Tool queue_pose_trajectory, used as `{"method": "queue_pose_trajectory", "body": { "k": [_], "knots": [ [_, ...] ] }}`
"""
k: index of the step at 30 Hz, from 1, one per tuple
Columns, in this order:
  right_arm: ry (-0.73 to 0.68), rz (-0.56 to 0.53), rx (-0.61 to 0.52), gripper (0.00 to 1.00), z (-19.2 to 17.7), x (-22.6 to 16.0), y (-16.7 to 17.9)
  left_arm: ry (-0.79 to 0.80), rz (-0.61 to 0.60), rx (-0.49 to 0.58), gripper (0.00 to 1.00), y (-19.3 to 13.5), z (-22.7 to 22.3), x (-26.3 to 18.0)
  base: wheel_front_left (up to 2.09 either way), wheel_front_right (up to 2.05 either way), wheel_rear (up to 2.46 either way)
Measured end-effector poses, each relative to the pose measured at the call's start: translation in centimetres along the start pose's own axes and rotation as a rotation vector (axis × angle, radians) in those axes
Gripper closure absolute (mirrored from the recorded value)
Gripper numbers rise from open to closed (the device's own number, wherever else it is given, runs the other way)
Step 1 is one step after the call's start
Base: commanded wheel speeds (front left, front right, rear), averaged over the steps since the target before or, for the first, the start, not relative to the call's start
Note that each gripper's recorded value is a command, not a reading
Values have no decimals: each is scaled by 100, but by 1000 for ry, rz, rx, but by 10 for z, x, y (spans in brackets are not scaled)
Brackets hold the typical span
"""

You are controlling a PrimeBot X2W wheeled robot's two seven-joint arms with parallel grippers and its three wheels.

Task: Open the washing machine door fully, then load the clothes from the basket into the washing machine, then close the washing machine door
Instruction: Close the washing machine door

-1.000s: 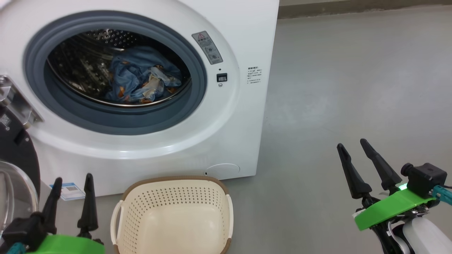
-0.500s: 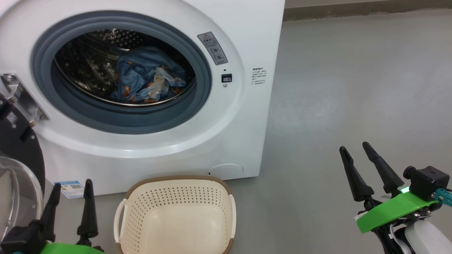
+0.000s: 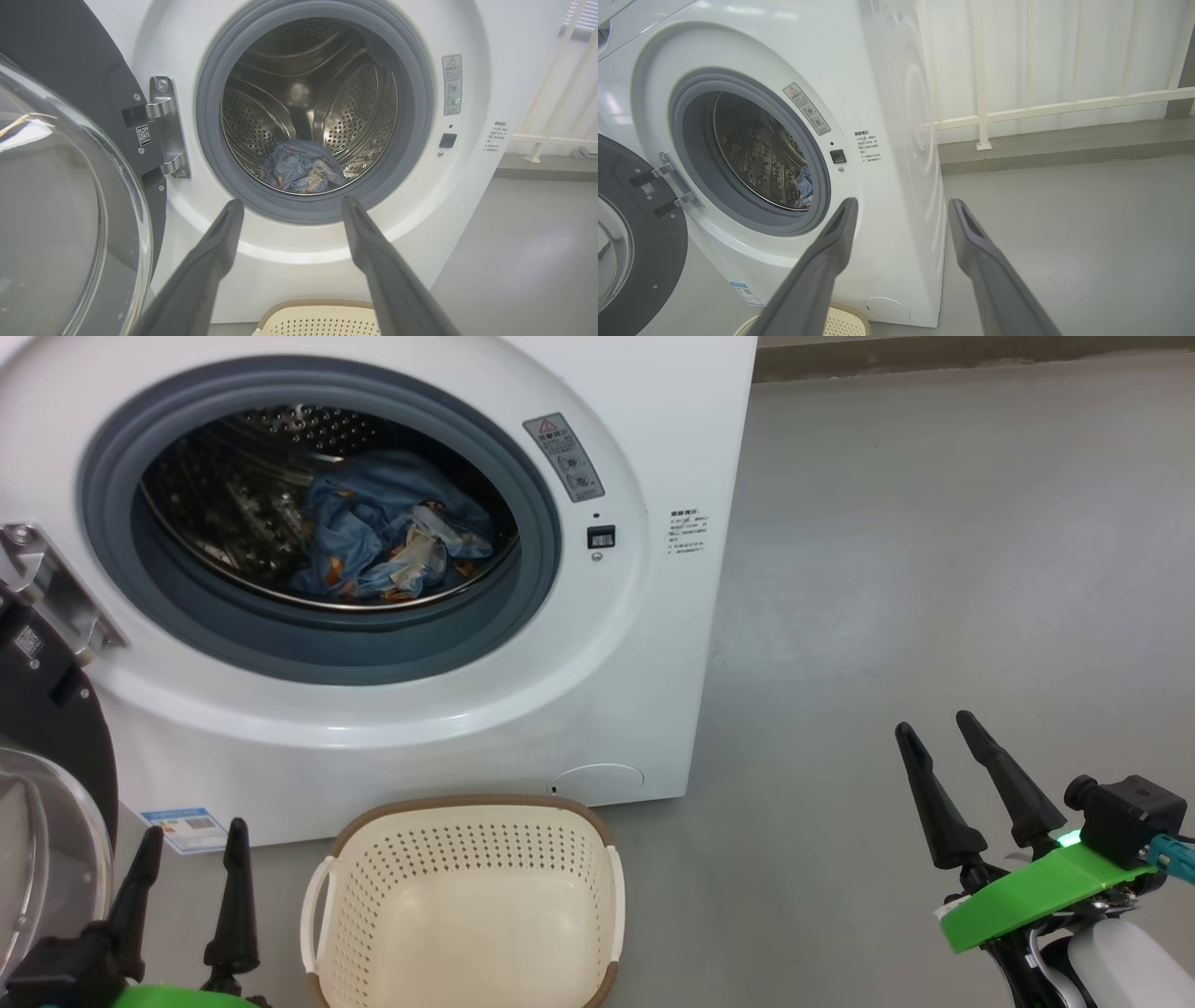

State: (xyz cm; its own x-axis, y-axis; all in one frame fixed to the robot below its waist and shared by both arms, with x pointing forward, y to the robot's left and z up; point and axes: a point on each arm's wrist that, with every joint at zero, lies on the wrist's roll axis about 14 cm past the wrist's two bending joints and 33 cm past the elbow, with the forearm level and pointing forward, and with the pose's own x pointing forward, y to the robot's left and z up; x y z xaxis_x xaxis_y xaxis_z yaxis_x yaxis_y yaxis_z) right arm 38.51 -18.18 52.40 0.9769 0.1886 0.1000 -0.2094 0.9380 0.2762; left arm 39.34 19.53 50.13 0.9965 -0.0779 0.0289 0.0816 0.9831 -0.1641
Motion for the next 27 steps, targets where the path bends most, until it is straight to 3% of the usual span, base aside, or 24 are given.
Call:
{"method": "queue_pose_trajectory", "body": {
  "k": [27],
  "knots": [
    [-6,10,-2,0,2,0,4,-18,2,-2,0,0,5,-3,-7,7,0]
  ]
}}
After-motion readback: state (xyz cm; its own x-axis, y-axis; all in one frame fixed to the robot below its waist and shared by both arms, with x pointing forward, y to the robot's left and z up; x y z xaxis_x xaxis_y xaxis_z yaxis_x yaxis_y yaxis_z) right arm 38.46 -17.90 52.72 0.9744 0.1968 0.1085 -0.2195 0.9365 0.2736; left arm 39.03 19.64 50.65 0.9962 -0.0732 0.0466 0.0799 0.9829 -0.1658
